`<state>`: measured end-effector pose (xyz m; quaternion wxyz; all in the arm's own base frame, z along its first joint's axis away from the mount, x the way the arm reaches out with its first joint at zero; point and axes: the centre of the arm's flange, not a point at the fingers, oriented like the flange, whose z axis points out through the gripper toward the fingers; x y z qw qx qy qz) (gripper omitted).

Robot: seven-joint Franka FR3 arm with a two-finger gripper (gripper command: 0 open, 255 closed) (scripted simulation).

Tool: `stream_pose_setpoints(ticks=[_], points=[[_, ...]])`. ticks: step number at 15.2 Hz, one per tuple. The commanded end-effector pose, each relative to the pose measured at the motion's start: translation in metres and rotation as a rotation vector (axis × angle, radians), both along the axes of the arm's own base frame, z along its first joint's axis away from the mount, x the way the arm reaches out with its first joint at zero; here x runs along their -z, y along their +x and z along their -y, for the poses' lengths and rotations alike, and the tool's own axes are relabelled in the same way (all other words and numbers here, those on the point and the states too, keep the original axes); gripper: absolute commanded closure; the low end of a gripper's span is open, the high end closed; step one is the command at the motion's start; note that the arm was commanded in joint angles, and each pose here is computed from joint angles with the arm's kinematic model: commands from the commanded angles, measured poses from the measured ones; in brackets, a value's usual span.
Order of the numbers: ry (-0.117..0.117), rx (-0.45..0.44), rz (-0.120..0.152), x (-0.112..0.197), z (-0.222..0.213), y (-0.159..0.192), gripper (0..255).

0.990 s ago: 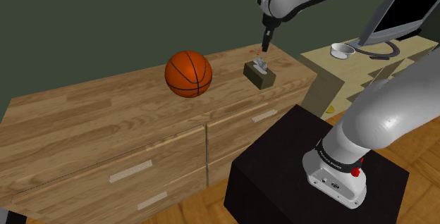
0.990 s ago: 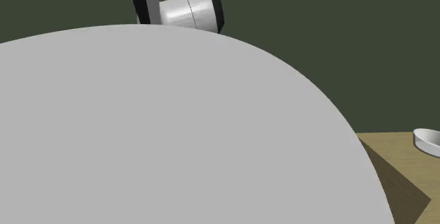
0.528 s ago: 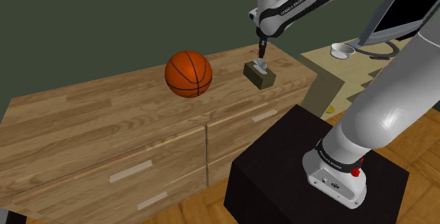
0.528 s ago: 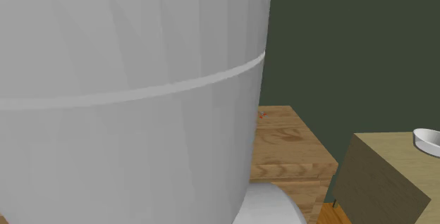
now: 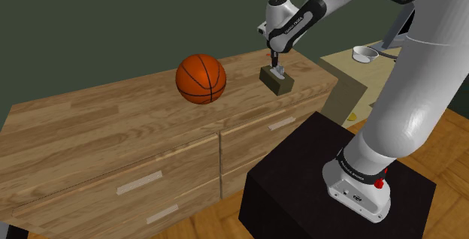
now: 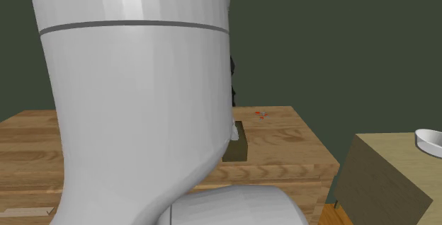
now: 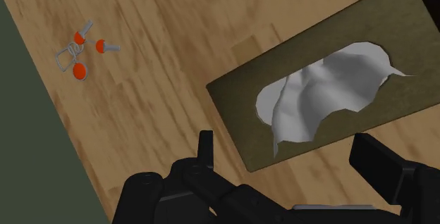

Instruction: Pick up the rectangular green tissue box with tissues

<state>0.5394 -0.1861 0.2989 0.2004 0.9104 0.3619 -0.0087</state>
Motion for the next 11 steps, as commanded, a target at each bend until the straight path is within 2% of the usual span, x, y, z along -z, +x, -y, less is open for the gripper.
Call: stream_pose_setpoints(ticks=[1,7,8,11], points=[[-0.003,-0.005,-0.001,0.010,0.001,0.001,0],[-0.003,-0.005,-0.001,0.034,0.001,0.001,0],[-0.003,-0.005,-0.001,0.034,0.001,0.002,255],[-0.003,-0.005,-0.001,0.033,0.000,0.001,255]])
